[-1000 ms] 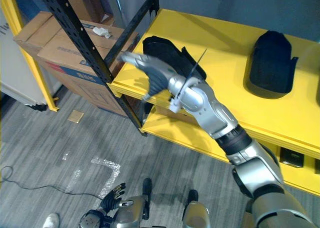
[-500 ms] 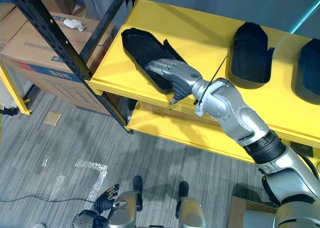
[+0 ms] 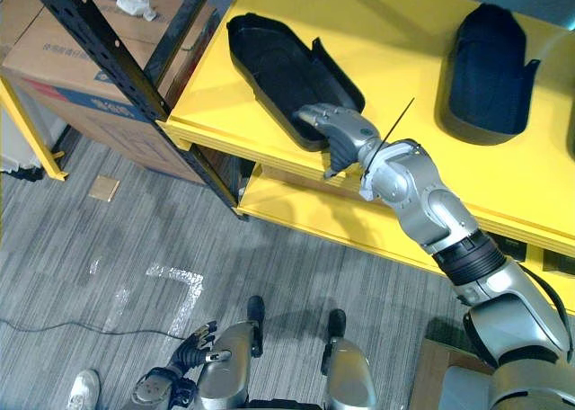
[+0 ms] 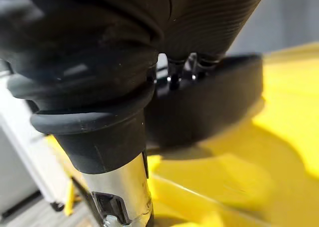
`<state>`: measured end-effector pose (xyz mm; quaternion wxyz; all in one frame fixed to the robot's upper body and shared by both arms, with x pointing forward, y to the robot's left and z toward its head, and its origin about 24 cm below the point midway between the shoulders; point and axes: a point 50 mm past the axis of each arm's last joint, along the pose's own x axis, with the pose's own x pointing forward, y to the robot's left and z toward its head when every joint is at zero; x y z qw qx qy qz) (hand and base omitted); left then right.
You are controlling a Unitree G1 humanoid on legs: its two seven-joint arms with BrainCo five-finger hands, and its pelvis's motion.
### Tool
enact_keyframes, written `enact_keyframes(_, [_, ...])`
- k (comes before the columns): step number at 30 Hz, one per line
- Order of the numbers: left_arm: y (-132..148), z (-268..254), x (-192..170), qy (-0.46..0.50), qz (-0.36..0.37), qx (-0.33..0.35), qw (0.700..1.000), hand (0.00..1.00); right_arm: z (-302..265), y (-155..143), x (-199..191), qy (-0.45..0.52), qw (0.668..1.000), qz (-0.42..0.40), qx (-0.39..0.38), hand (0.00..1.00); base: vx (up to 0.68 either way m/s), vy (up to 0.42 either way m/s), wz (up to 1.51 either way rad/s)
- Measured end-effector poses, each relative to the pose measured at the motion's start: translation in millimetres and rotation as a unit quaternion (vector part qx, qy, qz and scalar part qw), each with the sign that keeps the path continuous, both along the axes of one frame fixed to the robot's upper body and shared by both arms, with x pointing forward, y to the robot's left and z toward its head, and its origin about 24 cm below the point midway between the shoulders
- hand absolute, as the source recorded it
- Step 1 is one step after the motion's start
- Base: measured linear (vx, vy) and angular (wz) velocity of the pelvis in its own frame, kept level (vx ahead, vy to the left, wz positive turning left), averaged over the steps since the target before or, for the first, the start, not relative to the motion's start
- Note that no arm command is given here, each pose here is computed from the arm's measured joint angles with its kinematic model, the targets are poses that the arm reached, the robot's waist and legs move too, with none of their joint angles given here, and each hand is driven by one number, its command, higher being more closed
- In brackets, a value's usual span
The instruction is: Walk over and take plastic housings, then place them on the shelf
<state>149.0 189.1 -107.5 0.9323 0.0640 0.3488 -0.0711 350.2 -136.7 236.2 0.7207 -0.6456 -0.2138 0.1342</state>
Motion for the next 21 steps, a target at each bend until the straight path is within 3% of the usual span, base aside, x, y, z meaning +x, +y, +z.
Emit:
enact_keyframes(1, [0.3, -0.1, -0.3, 0.000, 0.001, 0.001, 1.000, 0.00, -0.4, -0.1, 1.2, -0.001, 1.000, -0.003, 0.005, 0.00, -0.02, 0.000, 0.04])
enact_keyframes(2, [0.4, -0.1, -0.3, 0.000, 0.002, 0.002, 1.000, 0.00, 0.6, -1.1, 3.4, -0.003, 1.000, -0.008, 0.009, 1.00, -0.02, -0.002, 0.05])
enact_keyframes(13, [-7.5, 1.5, 1.6, -0.007, 0.009, -0.012, 1.000, 0.00, 35.9, -27.6, 22.9, -0.040, 0.993, -0.074, 0.082, 1.00, -0.03, -0.012, 0.15])
enact_keyframes(21, [-10.1, 5.2, 1.2, -0.015, 0.006, -0.017, 1.000, 0.00, 36.6, -28.4, 26.3, -0.027, 0.992, -0.070, 0.104, 1.00, 0.03, -0.016, 0.05])
